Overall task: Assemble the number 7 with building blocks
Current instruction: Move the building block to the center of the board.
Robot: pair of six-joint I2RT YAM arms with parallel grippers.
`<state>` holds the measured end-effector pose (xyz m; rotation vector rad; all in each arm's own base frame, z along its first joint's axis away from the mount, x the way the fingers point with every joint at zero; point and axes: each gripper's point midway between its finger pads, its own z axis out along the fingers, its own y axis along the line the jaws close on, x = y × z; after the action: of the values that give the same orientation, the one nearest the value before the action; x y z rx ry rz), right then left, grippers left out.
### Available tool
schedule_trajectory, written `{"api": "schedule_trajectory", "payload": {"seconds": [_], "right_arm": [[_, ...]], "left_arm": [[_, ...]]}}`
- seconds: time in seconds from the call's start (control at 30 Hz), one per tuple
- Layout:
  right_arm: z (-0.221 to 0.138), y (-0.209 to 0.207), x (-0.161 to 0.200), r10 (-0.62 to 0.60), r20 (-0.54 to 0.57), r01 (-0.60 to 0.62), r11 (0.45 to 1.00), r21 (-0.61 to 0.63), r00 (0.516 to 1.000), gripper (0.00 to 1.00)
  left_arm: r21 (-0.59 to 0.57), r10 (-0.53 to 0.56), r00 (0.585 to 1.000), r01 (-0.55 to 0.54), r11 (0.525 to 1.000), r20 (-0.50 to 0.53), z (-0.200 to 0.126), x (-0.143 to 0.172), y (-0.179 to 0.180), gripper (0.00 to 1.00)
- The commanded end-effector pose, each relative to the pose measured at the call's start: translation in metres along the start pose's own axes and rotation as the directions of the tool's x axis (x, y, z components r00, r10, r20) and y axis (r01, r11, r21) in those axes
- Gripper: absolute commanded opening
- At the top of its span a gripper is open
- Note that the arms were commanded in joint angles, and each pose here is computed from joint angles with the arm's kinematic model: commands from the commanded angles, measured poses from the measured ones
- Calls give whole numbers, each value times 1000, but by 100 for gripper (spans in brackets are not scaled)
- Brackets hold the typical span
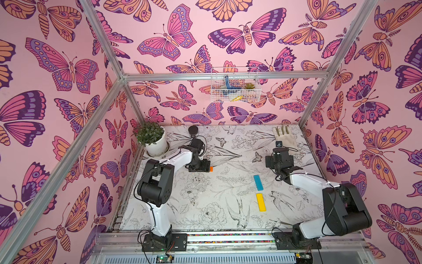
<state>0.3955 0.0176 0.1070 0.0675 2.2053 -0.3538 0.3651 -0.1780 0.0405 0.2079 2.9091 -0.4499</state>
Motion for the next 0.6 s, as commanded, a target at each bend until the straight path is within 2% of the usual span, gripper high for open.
{"api": "schedule_trajectory", "payload": {"seconds": [0.0, 0.27, 0.57], "right_arm": [[1, -2, 1, 13, -16, -13, 1000, 5, 1000, 99], [0, -2, 1, 16, -14, -16, 1000, 4, 1000, 99], [1, -2, 1, 10, -21, -10, 1000, 3, 1000, 99]], "left_arm": [[72, -44, 999, 46, 996, -20, 9, -3, -22, 82], [74, -58, 997, 61, 995, -53, 39, -16, -44, 82], [73, -71, 996, 74, 995, -48, 45, -17, -52, 81]]}}
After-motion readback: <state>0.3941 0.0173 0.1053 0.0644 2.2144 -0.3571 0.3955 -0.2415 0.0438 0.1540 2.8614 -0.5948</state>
